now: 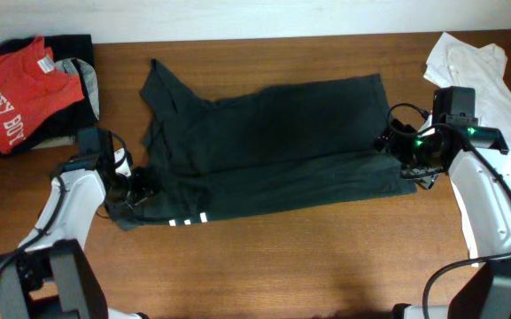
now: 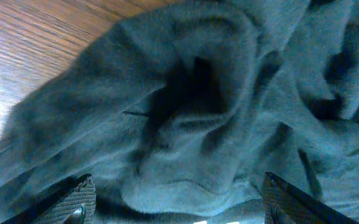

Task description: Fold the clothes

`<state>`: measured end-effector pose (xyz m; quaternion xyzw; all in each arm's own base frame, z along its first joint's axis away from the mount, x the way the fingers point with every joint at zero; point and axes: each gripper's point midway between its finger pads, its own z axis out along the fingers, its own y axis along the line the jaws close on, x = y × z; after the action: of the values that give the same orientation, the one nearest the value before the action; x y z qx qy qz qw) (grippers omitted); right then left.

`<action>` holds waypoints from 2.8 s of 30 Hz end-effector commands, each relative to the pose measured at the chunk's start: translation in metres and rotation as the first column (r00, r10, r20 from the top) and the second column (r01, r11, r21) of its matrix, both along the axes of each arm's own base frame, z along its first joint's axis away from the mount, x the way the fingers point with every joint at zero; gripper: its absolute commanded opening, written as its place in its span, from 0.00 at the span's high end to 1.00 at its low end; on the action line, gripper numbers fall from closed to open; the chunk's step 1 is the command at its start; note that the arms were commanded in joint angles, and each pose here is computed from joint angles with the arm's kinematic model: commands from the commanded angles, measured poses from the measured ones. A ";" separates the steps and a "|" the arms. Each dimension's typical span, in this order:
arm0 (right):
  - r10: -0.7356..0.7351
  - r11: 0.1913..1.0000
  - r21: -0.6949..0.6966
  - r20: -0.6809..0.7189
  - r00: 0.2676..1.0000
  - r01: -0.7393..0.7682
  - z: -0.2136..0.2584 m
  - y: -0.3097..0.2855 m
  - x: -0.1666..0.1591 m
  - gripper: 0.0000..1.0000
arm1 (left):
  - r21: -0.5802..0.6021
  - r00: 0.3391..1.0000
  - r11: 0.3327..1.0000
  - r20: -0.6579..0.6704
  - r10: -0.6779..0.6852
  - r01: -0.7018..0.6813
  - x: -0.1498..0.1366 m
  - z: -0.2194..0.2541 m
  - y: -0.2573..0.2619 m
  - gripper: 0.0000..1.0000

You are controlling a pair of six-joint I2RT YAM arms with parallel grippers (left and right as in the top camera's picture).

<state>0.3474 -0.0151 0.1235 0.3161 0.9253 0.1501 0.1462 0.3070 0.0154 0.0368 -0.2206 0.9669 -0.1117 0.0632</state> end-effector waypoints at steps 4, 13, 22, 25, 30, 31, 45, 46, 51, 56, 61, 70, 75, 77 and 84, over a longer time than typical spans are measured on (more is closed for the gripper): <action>-0.003 0.999 -0.054 -0.011 1.000 0.002 -0.003 -0.007 0.000 0.01 | -0.064 0.995 0.993 -0.010 -0.101 0.100 0.004 -0.017 -0.016 0.24; -0.004 0.998 -0.057 -0.011 1.000 0.003 -0.003 -0.008 0.000 0.01 | -0.070 0.993 0.991 0.003 -0.114 0.114 0.008 -0.011 -0.019 0.95; -0.004 0.998 -0.057 -0.011 1.000 0.004 -0.003 -0.008 0.000 0.01 | -0.212 0.951 0.975 0.311 -0.003 0.072 0.092 0.043 -0.036 0.99; -0.004 0.998 -0.057 -0.011 1.000 0.004 -0.003 -0.008 0.000 0.01 | -0.207 0.903 0.977 0.428 0.037 0.058 0.122 0.059 -0.033 0.99; -0.004 0.998 -0.057 -0.012 1.000 0.003 -0.003 -0.008 0.000 0.01 | -0.136 0.857 0.984 0.515 -0.026 0.111 0.147 0.059 -0.053 0.79; -0.004 0.998 -0.057 -0.012 1.000 0.003 -0.003 -0.008 0.000 0.01 | -0.099 0.856 0.991 0.516 -0.030 0.094 0.150 0.054 -0.051 0.21; -0.004 0.998 -0.057 -0.014 1.000 0.003 -0.004 -0.007 -0.001 0.01 | -0.046 0.998 0.999 -0.056 -0.007 0.004 0.026 0.009 -0.075 0.01; -0.004 0.998 -0.057 -0.014 1.000 0.003 -0.004 -0.007 -0.001 0.01 | -0.049 0.999 0.999 -0.053 0.009 -0.012 0.031 0.004 -0.076 0.01; -0.004 0.998 -0.057 -0.014 1.000 0.003 -0.004 -0.007 -0.001 0.01 | -0.080 0.997 0.994 -0.032 0.066 -0.069 0.051 -0.016 -0.081 0.10; -0.004 0.998 -0.057 -0.014 1.000 0.003 -0.004 -0.007 -0.001 0.01 | -0.088 0.997 0.994 0.025 0.069 -0.067 0.065 -0.014 -0.082 0.46; -0.009 0.997 -0.071 -0.017 1.000 0.008 -0.004 -0.010 -0.001 0.01 | -0.113 0.985 0.992 0.160 0.069 -0.051 0.096 -0.003 -0.085 0.99; -0.012 0.997 -0.078 -0.018 1.000 0.011 -0.006 -0.011 -0.002 0.01 | 0.123 0.993 0.990 -0.089 0.082 -0.071 0.034 -0.022 -0.046 0.40; -0.012 0.997 -0.077 -0.018 1.000 0.010 -0.006 -0.011 -0.002 0.01 | 0.099 0.996 0.992 -0.050 0.078 -0.073 0.045 -0.024 -0.049 0.41; -0.012 0.997 -0.078 -0.018 1.000 0.011 -0.006 -0.011 -0.002 0.01 | 0.081 0.997 0.994 -0.035 0.075 -0.072 0.050 -0.024 -0.053 0.42; -0.012 0.997 -0.078 -0.017 1.000 0.011 -0.006 -0.011 -0.002 0.01 | -0.023 1.000 0.999 0.001 0.025 -0.025 0.064 -0.033 -0.071 0.57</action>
<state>0.3470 -0.0259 0.1208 0.3223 0.9265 0.1196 0.1530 0.3704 -0.0484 0.0061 -0.2465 0.9615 -0.0994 0.0695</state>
